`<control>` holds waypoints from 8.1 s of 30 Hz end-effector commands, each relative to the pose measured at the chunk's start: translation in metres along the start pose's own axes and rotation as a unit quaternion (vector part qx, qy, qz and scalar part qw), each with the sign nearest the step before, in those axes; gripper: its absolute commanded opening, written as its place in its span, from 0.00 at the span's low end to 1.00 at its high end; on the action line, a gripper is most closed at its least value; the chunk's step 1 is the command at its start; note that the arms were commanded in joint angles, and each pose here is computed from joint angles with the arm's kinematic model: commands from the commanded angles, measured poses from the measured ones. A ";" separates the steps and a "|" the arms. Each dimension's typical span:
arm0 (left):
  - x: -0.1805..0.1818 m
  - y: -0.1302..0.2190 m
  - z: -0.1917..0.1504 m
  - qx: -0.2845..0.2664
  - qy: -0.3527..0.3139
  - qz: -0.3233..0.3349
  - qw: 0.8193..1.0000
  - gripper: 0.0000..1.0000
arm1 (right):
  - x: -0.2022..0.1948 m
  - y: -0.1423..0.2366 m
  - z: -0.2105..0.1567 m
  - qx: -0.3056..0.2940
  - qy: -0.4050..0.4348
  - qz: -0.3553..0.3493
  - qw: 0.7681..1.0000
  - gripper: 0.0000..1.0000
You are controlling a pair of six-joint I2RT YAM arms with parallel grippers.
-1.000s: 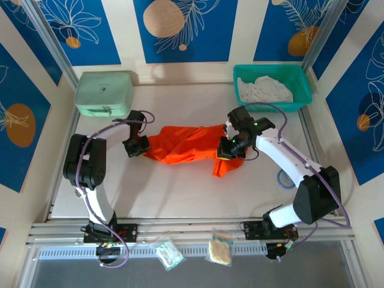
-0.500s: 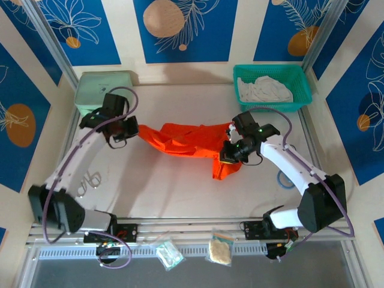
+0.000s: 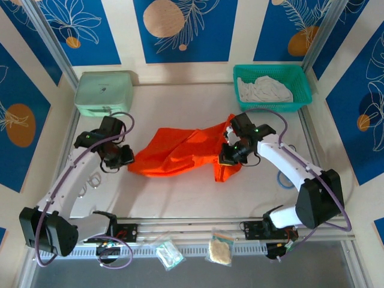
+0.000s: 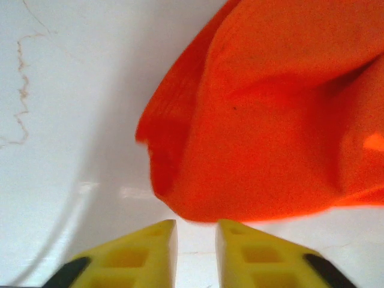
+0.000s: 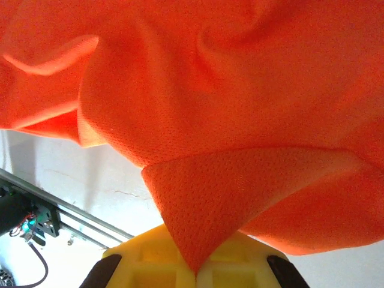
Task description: Fold and stack the t-shirts
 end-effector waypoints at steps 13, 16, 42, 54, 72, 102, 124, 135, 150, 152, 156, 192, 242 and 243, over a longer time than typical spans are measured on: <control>-0.013 -0.005 0.006 -0.008 -0.004 -0.027 1.000 0.87 | 0.004 -0.032 -0.056 0.120 0.027 -0.040 0.992 0.00; -0.044 -0.020 0.033 -0.013 -0.019 -0.043 0.999 0.97 | 0.002 -0.039 -0.061 0.130 0.020 -0.041 0.990 0.30; -0.217 -0.214 0.125 0.028 -0.128 -0.013 0.991 0.83 | -0.149 0.017 0.116 -0.101 -0.103 -0.125 0.982 0.60; -0.208 -0.241 0.073 0.072 -0.158 0.008 0.985 0.37 | -0.176 -0.043 0.166 -0.065 -0.118 -0.112 0.985 0.52; -0.180 -0.041 0.143 -0.201 -0.123 0.019 0.972 0.00 | -0.129 0.040 0.153 -0.152 -0.091 -0.144 0.974 0.00; -0.013 -0.058 0.026 -0.167 -0.033 0.041 0.985 0.53 | -0.089 -0.012 -0.057 -0.068 -0.166 -0.094 0.979 0.45; -0.049 -0.053 0.023 -0.138 -0.075 0.029 0.987 0.86 | -0.049 -0.044 0.049 0.018 -0.035 -0.138 0.990 0.44; -0.047 -0.059 0.020 -0.134 -0.078 0.034 0.987 0.87 | -0.072 -0.086 0.033 0.072 -0.056 -0.200 0.975 0.38; -0.043 -0.055 0.019 -0.138 -0.077 0.031 0.987 0.87 | -0.026 0.003 0.085 -0.065 -0.003 -0.224 0.972 0.00; -0.043 -0.054 0.019 -0.138 -0.077 0.030 0.987 0.87 | -0.015 0.023 0.090 -0.094 0.005 -0.221 0.971 0.00; -0.043 -0.053 0.017 -0.136 -0.076 0.027 0.987 0.87 | -0.002 0.049 0.095 -0.134 0.012 -0.214 0.967 0.00; -0.044 -0.066 0.040 -0.119 -0.046 0.050 0.991 0.73 | -0.018 -0.023 0.214 -0.151 -0.005 -0.209 0.966 0.33; -0.050 -0.137 0.058 -0.066 0.028 0.038 0.997 0.00 | -0.068 0.002 0.024 -0.103 -0.085 -0.220 0.966 0.09; -0.052 -0.131 0.061 -0.072 0.026 0.036 0.996 0.00 | -0.069 0.001 0.023 -0.103 -0.086 -0.220 0.966 0.09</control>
Point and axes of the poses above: each hand's point on the last joint's axis, 136 mm out from that joint toward the fingers, its own y axis back along the fingers, its own x axis along the line the jaws close on, z = x × y, the point moved 2 cm from there along y, back along the fingers, and after that the axes turned 15 degrees about y, right-handed, at the moved point
